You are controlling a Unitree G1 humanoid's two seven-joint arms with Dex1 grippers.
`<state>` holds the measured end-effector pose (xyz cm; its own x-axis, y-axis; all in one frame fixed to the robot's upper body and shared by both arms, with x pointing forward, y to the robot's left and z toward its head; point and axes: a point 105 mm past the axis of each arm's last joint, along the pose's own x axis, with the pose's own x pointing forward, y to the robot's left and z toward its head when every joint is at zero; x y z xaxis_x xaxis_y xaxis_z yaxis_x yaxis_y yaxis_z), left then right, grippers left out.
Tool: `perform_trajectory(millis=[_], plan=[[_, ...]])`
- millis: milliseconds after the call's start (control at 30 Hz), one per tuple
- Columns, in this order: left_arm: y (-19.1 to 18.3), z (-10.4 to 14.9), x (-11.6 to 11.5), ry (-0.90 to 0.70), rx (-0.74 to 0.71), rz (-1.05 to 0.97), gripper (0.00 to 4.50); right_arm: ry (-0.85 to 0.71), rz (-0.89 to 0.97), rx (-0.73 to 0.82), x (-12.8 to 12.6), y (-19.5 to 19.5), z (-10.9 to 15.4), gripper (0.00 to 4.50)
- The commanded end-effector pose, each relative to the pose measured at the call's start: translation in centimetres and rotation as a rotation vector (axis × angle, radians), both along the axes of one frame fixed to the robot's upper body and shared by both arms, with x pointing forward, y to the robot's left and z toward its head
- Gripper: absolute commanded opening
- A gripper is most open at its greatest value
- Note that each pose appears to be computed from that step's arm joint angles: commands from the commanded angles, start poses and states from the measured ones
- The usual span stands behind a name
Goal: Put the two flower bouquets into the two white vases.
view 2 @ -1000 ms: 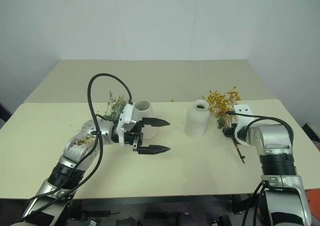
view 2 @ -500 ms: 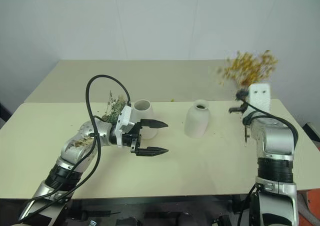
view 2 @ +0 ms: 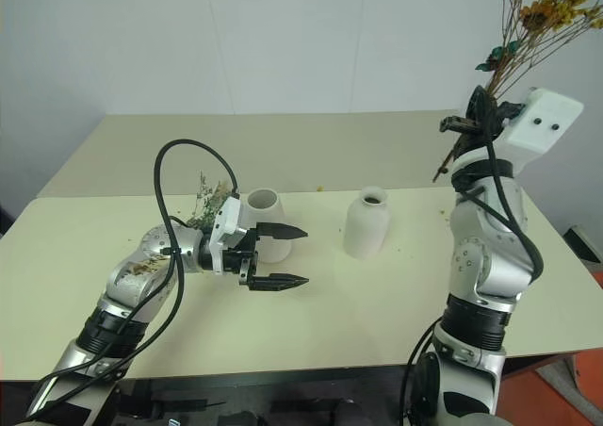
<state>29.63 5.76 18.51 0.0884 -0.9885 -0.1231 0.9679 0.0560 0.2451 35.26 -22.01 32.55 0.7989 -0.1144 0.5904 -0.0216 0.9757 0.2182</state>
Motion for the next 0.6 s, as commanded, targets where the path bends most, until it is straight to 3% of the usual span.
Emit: perform_trajectory(millis=[33,300,600], plan=[[0.2,1.0,-0.3,-0.04,-0.022,0.001,4.5,-0.103,0.083,-0.026,-0.6,2.9,1.4,0.03],[0.7,2.3,-0.4,-0.02,-0.096,0.03,4.5,-0.091,0.212,-0.054,1.1,6.6,0.0,0.03],[1.3,3.3,0.0,-0.013,-0.148,0.089,4.5,-0.071,0.195,-0.091,1.8,6.3,-1.5,0.03]])
